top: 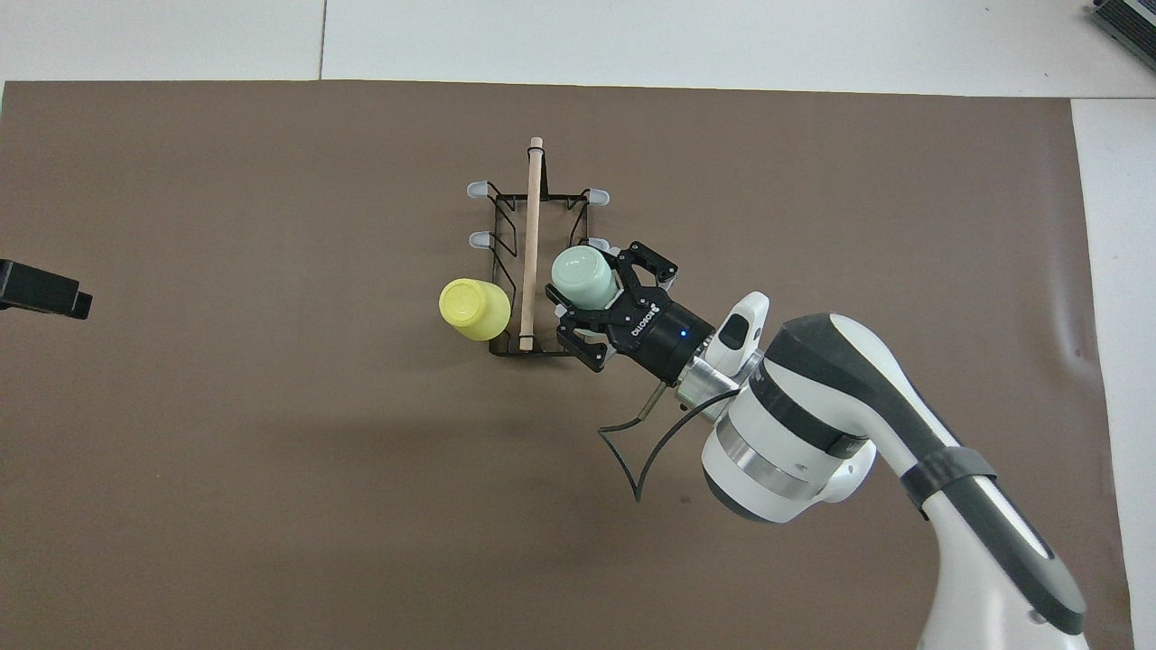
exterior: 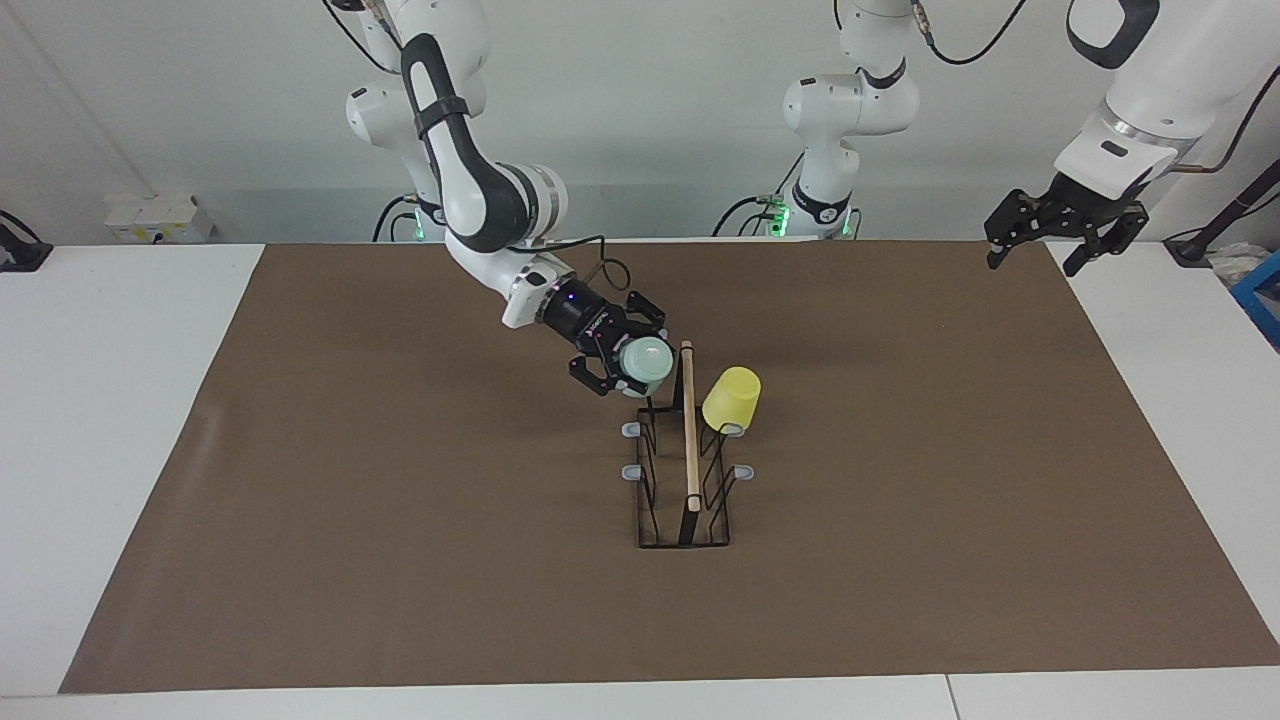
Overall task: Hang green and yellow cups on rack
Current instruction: 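Push the green cup onto the rack peg with the right gripper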
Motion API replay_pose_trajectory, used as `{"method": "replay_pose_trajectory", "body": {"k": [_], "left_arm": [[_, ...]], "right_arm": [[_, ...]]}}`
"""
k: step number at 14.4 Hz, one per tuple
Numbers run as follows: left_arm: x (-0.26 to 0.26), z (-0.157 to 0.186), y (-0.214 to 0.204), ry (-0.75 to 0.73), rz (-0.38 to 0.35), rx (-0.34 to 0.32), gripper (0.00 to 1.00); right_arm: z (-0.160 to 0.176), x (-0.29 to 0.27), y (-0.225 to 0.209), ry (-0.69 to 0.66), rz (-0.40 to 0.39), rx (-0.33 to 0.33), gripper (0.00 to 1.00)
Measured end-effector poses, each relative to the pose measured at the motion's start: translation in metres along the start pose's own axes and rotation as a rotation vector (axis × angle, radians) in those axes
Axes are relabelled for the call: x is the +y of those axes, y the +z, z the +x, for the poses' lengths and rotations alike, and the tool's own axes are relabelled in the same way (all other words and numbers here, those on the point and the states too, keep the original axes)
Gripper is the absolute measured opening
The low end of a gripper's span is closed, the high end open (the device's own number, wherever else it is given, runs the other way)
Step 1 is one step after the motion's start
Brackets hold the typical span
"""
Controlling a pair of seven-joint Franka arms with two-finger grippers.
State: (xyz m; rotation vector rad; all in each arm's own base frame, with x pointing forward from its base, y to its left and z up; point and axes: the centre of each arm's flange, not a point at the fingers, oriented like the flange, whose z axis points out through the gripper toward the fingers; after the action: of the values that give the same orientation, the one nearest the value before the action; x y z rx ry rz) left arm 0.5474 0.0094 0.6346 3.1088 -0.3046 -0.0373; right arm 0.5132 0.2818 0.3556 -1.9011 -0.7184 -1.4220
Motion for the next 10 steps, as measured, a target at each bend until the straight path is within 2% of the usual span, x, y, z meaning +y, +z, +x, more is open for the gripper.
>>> {"method": "replay_pose_trajectory", "body": {"k": [3,5,7,10], "left_arm": [[0.0,-0.002,-0.002,-0.002,0.0,0.003,1.0],[0.0,-0.002,-0.002,-0.002,0.0,0.003,1.0],[0.0,-0.002,-0.002,-0.002,0.0,0.002,1.0],[0.0,-0.003,-0.002,-0.003,0.0,0.002,1.0]], "right_arm": [[-0.003,0.0,0.0,-0.011,0.001,0.002,0.66],[-0.014,-0.001,0.002,-0.022,0.015,0.03,0.66],[-0.041,0.002,0.007,-0.021,0.039,0.084,0.66],[-0.084,0.009,0.009,-0.037,0.06,0.089,0.66]]}}
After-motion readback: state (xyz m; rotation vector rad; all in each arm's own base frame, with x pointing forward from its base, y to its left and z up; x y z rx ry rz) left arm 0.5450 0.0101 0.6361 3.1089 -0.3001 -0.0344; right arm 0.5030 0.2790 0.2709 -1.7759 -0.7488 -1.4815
